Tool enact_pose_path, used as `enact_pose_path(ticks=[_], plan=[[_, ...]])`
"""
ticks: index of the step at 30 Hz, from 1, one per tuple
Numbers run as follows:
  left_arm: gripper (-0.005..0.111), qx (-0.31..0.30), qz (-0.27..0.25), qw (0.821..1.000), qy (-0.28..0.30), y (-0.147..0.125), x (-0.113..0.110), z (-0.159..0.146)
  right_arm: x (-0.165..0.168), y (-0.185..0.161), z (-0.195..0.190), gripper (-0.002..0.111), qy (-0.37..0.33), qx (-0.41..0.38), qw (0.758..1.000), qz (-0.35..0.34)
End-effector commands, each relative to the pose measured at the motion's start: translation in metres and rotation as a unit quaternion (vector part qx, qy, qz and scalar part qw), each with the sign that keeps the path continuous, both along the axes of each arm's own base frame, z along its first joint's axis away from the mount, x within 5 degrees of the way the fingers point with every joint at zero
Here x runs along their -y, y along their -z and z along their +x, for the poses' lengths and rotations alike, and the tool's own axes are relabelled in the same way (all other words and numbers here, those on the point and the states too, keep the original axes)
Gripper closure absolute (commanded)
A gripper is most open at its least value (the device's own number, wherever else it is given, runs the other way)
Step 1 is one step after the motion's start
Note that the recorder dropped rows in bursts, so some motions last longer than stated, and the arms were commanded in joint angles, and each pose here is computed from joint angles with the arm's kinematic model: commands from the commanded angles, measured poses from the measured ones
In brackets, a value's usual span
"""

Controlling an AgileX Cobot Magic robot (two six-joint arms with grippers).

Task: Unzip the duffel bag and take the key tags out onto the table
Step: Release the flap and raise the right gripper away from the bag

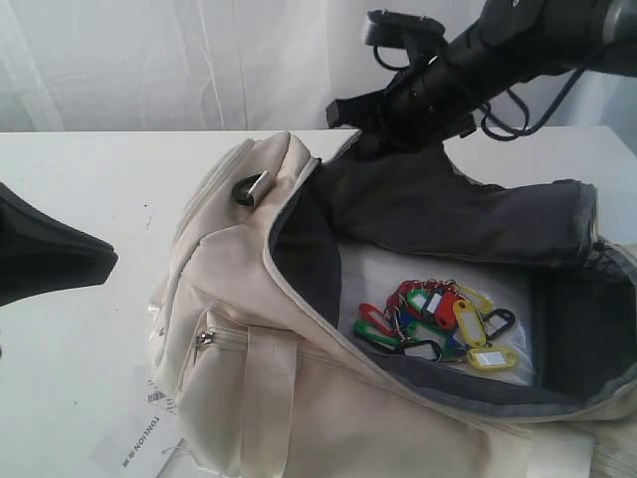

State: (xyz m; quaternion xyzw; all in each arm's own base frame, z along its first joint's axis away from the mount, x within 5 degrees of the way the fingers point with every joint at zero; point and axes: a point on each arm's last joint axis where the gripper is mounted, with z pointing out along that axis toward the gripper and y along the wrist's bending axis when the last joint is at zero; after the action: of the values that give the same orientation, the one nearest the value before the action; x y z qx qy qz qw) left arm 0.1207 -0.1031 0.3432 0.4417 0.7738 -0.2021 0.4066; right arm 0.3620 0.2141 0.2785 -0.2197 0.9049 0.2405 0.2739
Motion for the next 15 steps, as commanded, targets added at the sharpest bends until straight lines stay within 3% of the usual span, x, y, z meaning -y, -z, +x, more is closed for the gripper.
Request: enact_pose_path(ticks=[1, 8, 15], plan=[[0.107, -0.007, -0.006, 1.0, 0.003, 0.0, 0.0, -0.002, 0.017, -0.063, -0.036, 0.108, -0.04, 0.042, 0.998, 0.007], [0.107, 0.009, 0.004, 1.0, 0.015, 0.001, 0.0, -0.002, 0.068, -0.13, -0.129, 0.108, -0.045, 0.157, 0.987, 0.009], [0.107, 0.038, 0.021, 0.998, 0.034, 0.004, 0.0, -0.001, 0.122, -0.141, -0.214, 0.108, -0.03, 0.262, 0.964, -0.035]])
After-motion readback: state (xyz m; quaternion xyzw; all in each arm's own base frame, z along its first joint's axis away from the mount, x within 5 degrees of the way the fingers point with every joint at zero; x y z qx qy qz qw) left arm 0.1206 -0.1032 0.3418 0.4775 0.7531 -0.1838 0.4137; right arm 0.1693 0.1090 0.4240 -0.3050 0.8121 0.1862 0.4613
